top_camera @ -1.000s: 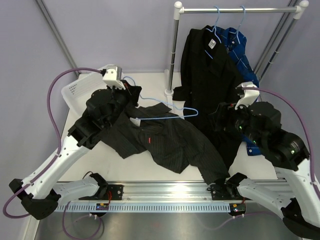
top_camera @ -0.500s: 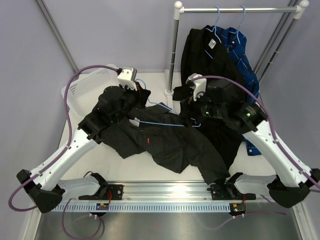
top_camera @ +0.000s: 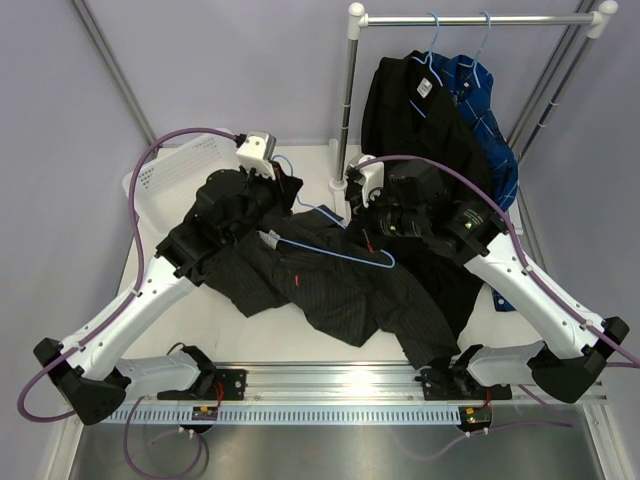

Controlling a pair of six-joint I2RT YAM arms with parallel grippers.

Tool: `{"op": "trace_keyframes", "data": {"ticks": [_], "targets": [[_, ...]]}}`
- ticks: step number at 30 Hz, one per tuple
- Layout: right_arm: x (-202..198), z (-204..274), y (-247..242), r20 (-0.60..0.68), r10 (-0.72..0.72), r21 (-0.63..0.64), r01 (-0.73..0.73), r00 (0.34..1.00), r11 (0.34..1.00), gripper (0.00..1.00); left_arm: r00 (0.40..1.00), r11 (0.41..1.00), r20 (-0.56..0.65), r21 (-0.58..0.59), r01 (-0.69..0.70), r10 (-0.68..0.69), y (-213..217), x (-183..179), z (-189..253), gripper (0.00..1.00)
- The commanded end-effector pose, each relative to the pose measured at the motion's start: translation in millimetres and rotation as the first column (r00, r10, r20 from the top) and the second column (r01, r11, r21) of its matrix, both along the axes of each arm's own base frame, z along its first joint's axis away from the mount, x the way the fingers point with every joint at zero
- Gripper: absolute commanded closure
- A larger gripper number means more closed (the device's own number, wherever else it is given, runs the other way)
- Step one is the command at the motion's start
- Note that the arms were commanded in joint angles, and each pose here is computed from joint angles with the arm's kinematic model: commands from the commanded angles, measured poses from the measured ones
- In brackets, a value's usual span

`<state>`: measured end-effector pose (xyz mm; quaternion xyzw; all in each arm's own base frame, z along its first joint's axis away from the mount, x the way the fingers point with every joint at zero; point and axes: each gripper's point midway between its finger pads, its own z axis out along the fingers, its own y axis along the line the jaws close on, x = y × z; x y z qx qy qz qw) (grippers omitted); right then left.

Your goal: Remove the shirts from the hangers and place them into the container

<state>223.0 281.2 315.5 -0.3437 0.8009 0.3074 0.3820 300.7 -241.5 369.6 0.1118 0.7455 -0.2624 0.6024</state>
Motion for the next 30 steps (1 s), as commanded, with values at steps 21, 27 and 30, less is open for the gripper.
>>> {"op": "trace_keyframes", "data": {"ticks": [21,27,30], "targets": [[-30,68,-139,0.22,-0.425,0.008,0.434,0.878,0.901,1.0,0.968,0.966,-0.026,-0.07,-0.25,0.249,89,-44,14,0.01],[-14,109,-156,0.295,-0.507,0.012,0.528,0.81,0.849,1.0,0.937,0.945,-0.127,0.006,-0.328,0.326,106,-50,-43,0.01],[-30,109,-144,0.23,-0.43,-0.011,0.444,0.873,0.896,1.0,0.925,0.935,-0.141,0.028,-0.352,0.353,110,-50,-55,0.01]]}}
